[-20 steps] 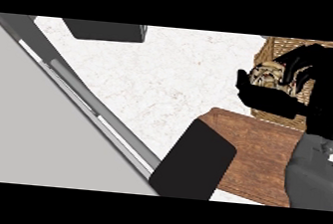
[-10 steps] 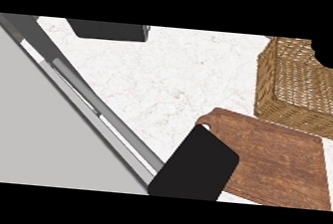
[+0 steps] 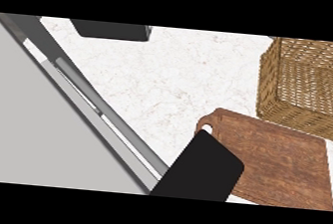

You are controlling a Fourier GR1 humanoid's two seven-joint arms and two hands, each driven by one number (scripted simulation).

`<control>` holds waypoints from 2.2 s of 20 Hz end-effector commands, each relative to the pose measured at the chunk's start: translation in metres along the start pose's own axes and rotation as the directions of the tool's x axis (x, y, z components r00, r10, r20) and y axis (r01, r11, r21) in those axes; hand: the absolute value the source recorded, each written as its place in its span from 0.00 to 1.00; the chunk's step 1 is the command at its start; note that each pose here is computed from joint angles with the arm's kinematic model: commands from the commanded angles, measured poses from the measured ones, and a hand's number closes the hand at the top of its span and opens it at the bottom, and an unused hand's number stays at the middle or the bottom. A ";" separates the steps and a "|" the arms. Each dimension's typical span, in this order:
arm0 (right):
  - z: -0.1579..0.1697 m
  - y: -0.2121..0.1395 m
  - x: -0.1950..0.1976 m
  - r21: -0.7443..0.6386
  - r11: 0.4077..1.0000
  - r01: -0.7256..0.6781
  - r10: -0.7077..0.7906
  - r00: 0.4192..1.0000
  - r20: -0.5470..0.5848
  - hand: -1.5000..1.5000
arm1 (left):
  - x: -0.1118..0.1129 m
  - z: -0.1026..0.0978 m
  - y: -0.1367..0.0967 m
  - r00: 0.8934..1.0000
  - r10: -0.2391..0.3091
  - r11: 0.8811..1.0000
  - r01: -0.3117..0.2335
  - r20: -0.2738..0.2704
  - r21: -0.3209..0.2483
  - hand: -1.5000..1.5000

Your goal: Pick the cupcake from the cutting board and place it in the basket

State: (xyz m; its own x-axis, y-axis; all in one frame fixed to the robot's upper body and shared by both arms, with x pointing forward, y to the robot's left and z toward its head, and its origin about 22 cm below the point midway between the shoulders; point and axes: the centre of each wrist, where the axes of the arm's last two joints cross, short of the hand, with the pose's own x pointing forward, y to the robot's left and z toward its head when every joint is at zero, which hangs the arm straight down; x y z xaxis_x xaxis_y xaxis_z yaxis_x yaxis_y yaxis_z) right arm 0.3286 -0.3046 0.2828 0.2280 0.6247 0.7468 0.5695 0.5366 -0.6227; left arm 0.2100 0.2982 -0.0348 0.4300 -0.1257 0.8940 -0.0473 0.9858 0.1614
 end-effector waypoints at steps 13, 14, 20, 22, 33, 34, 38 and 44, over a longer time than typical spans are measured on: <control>-0.050 0.037 -0.093 0.021 0.978 0.206 -0.202 0.974 -0.105 1.00 | -0.015 -0.001 -0.003 0.993 0.009 0.999 -0.013 -0.116 -0.035 0.50; -0.054 0.035 -0.105 0.015 0.975 0.221 -0.217 0.969 -0.115 1.00 | -0.023 0.006 -0.010 0.994 0.011 1.000 -0.014 -0.107 -0.023 0.50; -0.062 0.037 -0.142 0.015 0.978 0.209 -0.206 0.973 -0.107 1.00 | -0.016 0.012 -0.007 0.995 0.004 1.000 -0.007 -0.099 -0.021 0.50; -0.068 0.019 -0.159 -0.101 0.995 -0.015 -0.005 0.981 -0.196 1.00 | -0.020 0.001 -0.004 0.995 0.015 1.000 -0.017 -0.103 -0.016 0.50; -0.082 0.002 -0.187 -0.029 0.994 -0.104 0.100 0.990 -0.101 0.00 | -0.021 -0.003 -0.009 0.996 0.003 1.000 -0.006 -0.092 -0.030 0.50; -0.075 0.012 -0.180 -0.031 0.997 -0.077 0.074 0.994 -0.081 0.00 | -0.024 -0.003 -0.011 0.992 -0.001 1.000 -0.001 -0.123 -0.018 0.50; -0.087 -0.017 -0.176 -0.113 0.993 0.021 -0.030 0.997 -0.075 0.00 | -0.015 0.004 -0.014 0.993 0.017 1.000 -0.019 -0.116 -0.016 0.50; -0.088 -0.044 -0.187 -0.191 0.979 0.073 -0.105 0.981 -0.161 0.00 | -0.014 -0.003 0.002 0.991 0.013 1.000 -0.014 -0.132 -0.006 0.50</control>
State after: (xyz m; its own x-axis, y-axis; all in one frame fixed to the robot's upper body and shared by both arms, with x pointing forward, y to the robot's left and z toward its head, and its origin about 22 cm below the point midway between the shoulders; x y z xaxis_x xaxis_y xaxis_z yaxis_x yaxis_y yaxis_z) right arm 0.3371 -0.4869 0.1827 0.2917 0.5083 0.8102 0.6911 0.4736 -0.5460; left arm 0.2121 0.3010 -0.0338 0.4565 -0.1224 0.8813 -0.0576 0.9844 0.1665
